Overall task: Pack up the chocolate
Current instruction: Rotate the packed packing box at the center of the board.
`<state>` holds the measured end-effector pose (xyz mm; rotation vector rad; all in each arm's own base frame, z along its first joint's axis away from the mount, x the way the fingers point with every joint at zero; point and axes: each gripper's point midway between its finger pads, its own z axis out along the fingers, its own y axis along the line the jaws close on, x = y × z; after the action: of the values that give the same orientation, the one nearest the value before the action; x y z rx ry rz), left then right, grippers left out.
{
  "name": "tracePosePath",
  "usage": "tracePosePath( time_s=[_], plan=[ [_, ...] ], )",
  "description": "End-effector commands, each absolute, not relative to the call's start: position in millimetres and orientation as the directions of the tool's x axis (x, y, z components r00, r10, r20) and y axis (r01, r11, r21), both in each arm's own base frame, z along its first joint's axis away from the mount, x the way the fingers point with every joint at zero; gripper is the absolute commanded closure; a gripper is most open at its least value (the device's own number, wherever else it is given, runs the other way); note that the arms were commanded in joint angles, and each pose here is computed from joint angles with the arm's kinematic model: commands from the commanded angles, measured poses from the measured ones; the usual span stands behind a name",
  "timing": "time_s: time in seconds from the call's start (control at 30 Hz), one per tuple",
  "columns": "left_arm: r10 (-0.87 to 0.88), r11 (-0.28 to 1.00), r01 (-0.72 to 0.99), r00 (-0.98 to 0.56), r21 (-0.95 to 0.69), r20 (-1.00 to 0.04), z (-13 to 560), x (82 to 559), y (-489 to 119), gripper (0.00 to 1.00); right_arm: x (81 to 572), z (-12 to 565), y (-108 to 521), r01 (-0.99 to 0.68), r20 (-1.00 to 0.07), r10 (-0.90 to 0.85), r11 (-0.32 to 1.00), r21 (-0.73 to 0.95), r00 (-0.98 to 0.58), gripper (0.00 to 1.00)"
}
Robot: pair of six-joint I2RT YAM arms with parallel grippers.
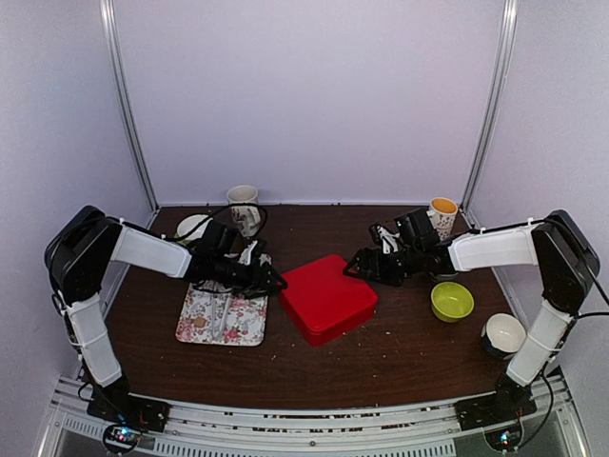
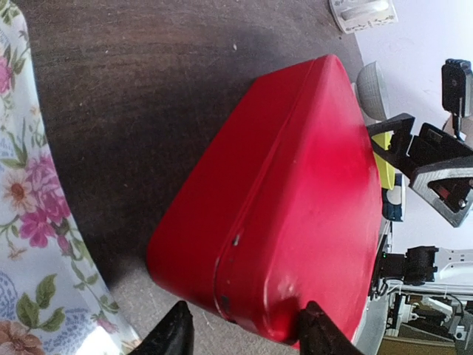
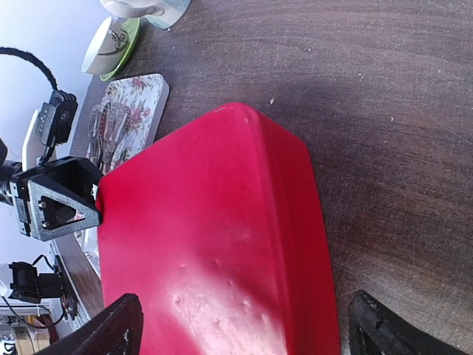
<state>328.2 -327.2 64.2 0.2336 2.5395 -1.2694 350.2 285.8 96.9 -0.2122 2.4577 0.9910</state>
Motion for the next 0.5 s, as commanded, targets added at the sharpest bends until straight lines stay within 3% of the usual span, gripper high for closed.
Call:
tracePosePath(
  time_s=[0.0, 0.3, 0.47],
  plan=[
    [-0.035, 0.635, 0.225, -0.947, -0.739, -0.318, 48, 345, -314, 0.54, 352, 103, 285, -0.330, -0.507, 0.036, 0.718, 0.612, -0.861, 0.04],
    [-0.045, 0.731, 0.126, -0.972, -0.671, -0.231, 6, 341, -295, 0.76, 345, 92, 287, -0.334, -0.480, 0.009, 0.707, 0.624, -0.877, 0.11],
    [-0.036, 0.744, 0.107, -0.979, -0.660, -0.199, -8, 337, -294, 0.78, 342, 79, 291, -0.328, -0.452, -0.008, 0.699, 0.635, -0.892, 0.15]
  ],
)
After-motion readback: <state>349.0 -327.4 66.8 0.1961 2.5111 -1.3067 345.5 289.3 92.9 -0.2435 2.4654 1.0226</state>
